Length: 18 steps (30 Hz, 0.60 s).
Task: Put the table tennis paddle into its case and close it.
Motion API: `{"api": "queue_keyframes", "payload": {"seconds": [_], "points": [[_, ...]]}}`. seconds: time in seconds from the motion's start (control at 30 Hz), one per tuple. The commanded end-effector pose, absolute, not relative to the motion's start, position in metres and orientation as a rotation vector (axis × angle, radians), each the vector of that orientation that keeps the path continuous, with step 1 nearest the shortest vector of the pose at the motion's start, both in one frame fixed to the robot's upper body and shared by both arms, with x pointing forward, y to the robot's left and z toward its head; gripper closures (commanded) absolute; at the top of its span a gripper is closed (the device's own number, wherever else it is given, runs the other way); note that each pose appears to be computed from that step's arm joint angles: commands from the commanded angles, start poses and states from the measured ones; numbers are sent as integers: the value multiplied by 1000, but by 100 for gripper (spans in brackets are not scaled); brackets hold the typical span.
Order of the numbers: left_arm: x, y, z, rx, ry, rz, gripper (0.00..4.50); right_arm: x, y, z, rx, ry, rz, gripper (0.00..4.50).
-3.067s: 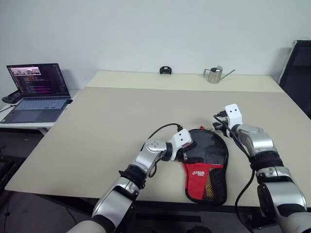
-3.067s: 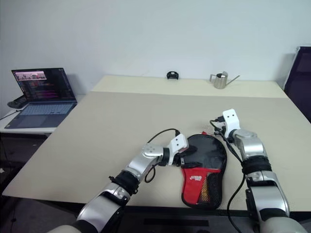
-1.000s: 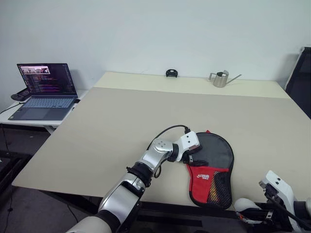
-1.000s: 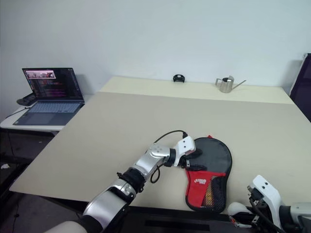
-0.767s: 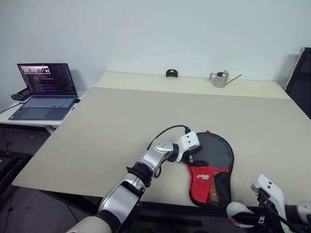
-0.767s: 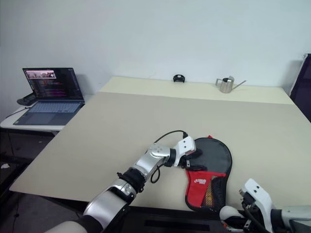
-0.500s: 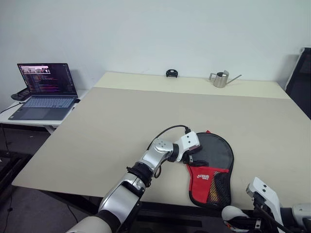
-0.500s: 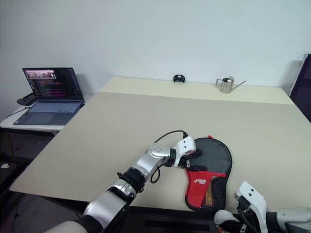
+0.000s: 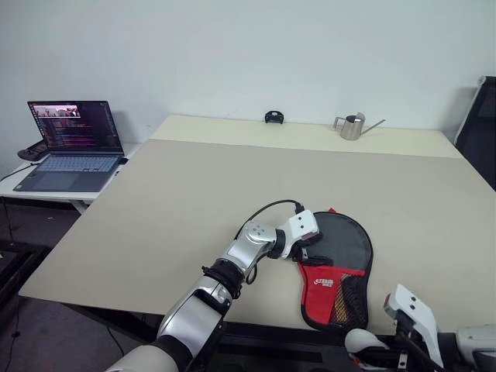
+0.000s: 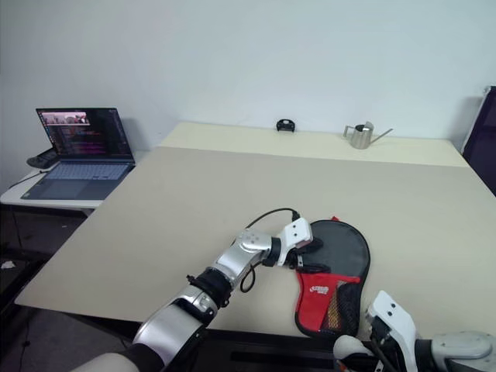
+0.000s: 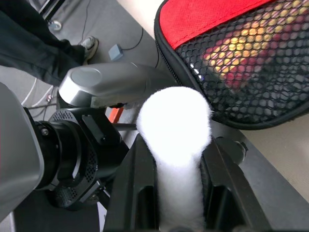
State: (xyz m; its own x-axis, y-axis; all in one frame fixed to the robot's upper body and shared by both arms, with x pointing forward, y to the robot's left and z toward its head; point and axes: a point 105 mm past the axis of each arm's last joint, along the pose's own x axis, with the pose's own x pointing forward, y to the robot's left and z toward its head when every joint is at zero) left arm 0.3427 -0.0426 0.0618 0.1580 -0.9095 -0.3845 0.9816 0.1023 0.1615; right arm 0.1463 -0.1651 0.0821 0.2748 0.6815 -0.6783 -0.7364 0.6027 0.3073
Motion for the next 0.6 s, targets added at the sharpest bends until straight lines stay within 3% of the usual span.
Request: {"api": "queue_keyframes", "payload": {"seconds": [0.03, 0.17, 0.43, 0.6], "points": [[326, -20, 2, 509, 461, -1406, 71, 143, -158, 86, -77, 852, 1011, 276], [326, -20, 1, 509, 461, -1406, 71, 146, -159, 89, -98, 829, 1007, 141], [325, -22, 1, 506, 459, -1410, 71, 155, -166, 107, -128, 750, 1013, 141], [324, -24, 2, 503, 456, -1414, 71, 175, -170, 124, -132, 655, 990, 141]]}}
